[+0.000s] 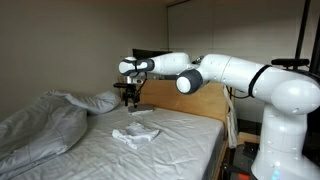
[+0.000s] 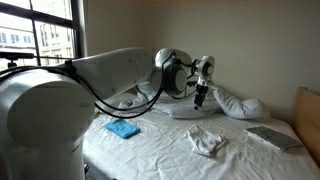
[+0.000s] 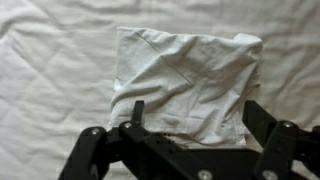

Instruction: Fold the white cloth

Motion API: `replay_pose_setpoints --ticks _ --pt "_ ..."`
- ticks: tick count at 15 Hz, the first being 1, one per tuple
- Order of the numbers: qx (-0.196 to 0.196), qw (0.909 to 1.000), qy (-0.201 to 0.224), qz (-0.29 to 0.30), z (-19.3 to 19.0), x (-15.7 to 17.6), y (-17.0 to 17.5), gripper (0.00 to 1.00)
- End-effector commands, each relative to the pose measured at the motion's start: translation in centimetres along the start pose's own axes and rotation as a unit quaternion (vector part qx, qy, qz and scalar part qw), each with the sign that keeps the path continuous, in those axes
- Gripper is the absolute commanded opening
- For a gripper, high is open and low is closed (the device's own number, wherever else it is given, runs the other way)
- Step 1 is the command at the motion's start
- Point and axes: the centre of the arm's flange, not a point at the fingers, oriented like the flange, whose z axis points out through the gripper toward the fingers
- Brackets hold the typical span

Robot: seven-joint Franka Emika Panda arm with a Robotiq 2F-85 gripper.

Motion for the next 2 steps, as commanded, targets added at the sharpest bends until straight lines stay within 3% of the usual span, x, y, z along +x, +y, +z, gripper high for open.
replay_pose_setpoints --ticks 1,2 --pt "0.000 1.0000 0.000 0.000 0.00 0.00 0.00 1.00" --pt "0.000 1.0000 0.000 0.000 0.00 0.00 0.00 1.00"
